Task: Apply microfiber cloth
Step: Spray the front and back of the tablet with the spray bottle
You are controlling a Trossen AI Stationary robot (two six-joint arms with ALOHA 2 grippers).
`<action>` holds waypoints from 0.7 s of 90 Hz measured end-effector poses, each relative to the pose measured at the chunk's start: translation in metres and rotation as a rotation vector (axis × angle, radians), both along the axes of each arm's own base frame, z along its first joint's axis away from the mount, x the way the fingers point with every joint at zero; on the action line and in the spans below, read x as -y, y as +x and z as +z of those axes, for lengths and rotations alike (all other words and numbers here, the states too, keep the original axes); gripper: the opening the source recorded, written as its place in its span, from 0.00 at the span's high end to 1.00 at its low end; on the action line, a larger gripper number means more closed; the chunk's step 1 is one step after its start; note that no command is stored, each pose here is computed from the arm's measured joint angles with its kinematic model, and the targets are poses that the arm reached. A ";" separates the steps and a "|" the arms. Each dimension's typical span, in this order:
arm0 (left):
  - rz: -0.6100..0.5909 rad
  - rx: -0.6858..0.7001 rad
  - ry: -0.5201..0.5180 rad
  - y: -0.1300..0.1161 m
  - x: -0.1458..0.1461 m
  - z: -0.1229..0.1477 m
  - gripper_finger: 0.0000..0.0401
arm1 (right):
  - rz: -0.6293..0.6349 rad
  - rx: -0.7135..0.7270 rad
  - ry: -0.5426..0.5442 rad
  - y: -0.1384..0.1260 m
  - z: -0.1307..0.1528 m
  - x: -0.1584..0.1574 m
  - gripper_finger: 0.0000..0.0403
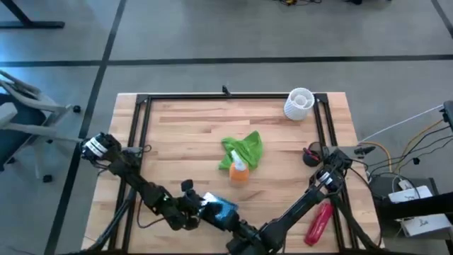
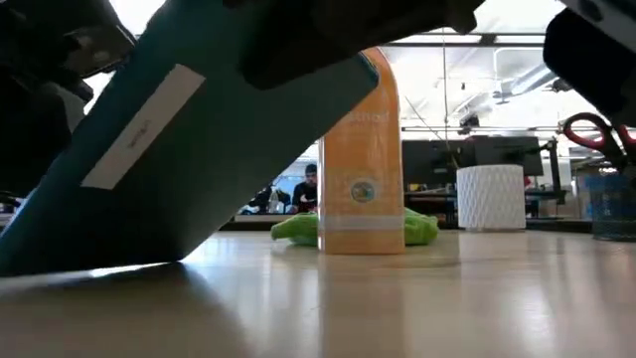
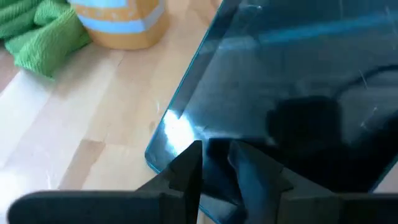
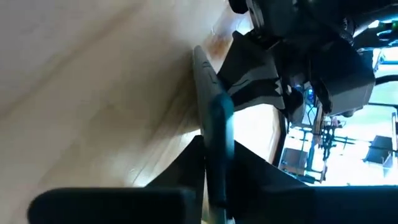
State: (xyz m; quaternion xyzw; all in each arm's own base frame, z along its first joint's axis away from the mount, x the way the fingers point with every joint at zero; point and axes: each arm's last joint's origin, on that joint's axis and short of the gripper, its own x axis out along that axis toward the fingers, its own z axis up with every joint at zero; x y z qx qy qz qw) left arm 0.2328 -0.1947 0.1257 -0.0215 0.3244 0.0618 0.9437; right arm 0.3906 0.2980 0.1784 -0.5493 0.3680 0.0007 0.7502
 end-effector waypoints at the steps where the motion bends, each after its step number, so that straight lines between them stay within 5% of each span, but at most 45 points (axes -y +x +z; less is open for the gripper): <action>1: -0.005 -0.001 0.005 0.000 0.000 0.000 0.80 | 0.000 0.000 0.000 0.000 0.000 0.000 0.95; 32: -0.046 -0.031 0.018 -0.030 -0.012 0.047 0.77 | -0.163 0.115 0.181 0.002 0.000 0.004 0.94; 44: -0.067 0.087 -0.043 -0.046 -0.002 0.071 0.73 | -0.257 0.187 0.297 0.003 0.001 0.005 0.96; 63: -0.018 0.322 0.036 -0.070 0.026 0.078 0.66 | -0.502 0.375 0.604 0.008 0.003 0.012 0.96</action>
